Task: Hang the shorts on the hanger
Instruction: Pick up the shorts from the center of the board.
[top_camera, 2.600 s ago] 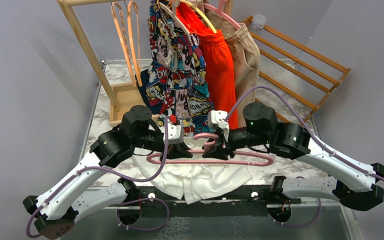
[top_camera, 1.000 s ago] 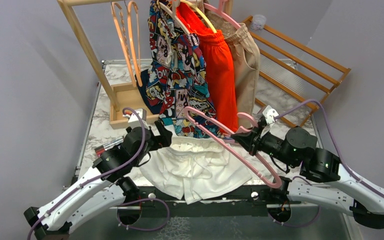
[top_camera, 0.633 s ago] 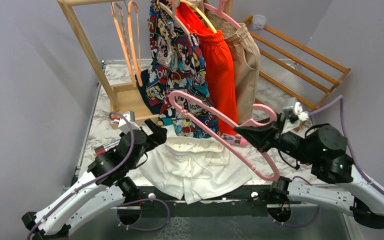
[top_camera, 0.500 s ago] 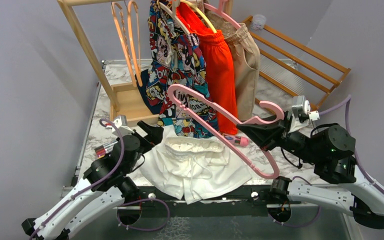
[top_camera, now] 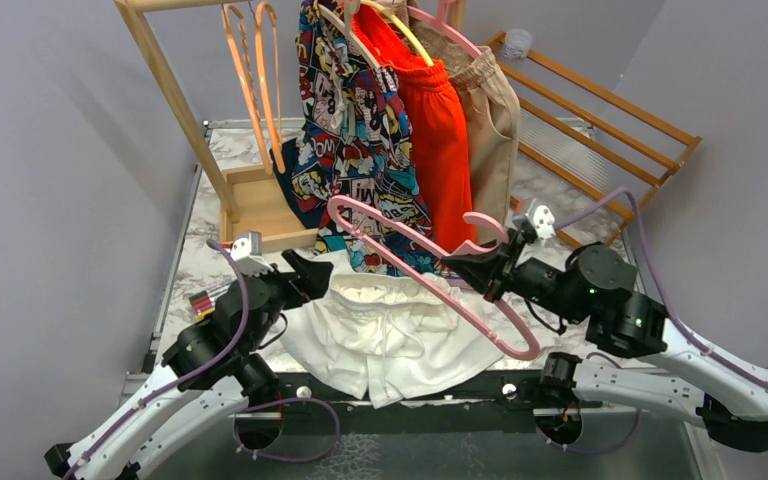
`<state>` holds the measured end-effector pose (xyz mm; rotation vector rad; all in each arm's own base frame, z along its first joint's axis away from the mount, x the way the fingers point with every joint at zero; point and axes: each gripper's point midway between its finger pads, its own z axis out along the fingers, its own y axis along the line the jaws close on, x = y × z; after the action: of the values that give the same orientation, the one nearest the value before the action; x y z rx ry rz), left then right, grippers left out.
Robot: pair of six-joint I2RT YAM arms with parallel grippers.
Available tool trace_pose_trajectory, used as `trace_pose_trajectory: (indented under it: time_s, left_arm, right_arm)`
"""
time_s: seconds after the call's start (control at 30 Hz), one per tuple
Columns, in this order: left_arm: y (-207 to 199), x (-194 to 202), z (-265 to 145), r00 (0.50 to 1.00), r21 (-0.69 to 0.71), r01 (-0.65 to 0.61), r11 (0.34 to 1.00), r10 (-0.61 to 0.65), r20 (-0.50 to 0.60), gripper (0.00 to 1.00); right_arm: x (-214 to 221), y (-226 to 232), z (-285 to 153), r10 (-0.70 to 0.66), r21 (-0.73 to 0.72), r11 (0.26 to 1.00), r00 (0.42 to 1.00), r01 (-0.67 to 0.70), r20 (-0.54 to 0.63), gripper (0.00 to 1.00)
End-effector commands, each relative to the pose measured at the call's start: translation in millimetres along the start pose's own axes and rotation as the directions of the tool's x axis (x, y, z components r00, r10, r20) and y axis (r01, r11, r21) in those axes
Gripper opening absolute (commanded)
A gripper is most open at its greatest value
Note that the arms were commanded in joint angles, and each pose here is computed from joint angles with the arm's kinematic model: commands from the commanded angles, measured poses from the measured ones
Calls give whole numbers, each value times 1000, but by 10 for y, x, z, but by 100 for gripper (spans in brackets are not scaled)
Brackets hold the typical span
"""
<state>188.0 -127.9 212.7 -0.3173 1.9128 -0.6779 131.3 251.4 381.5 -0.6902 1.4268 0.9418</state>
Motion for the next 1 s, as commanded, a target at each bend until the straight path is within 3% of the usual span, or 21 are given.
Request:
trace_pose_trajectory:
  time_s: [0.0,0.13,0.27,0.47,0.63,0.8,0.97]
  left_arm:
    - [20,95,24,1000,2,6,1000,-6,-27,99]
    - [178,377,146,985,-132,-54,990,31,-167,99]
    - [303,311,225,990,-286,-27,958,-14,-140,99]
    - [230,298,243,971,-211,-184,960,143,-194,99]
    - [249,338,218,963,-188,-207,960,167,-209,98]
    - [249,440,224,955,-170,-211,962,166,-246,88]
    - [282,505,291,942,-193,-246,950,187,-280,70]
  right_arm:
    - [343,-228,104,-16,114,993,997,25,-77,1]
    - [530,-215,154,-2,104,994,993,14,-114,1]
    - [645,-232,148,3,109,994,991,11,-135,1]
    - [806,-257,77,20,121,993,984,2,-175,1]
    - [840,-276,-9,28,129,992,984,-5,-175,1]
    - [905,-306,-16,28,144,990,980,0,-196,1]
    - [918,-270,23,28,125,992,979,-3,-203,1]
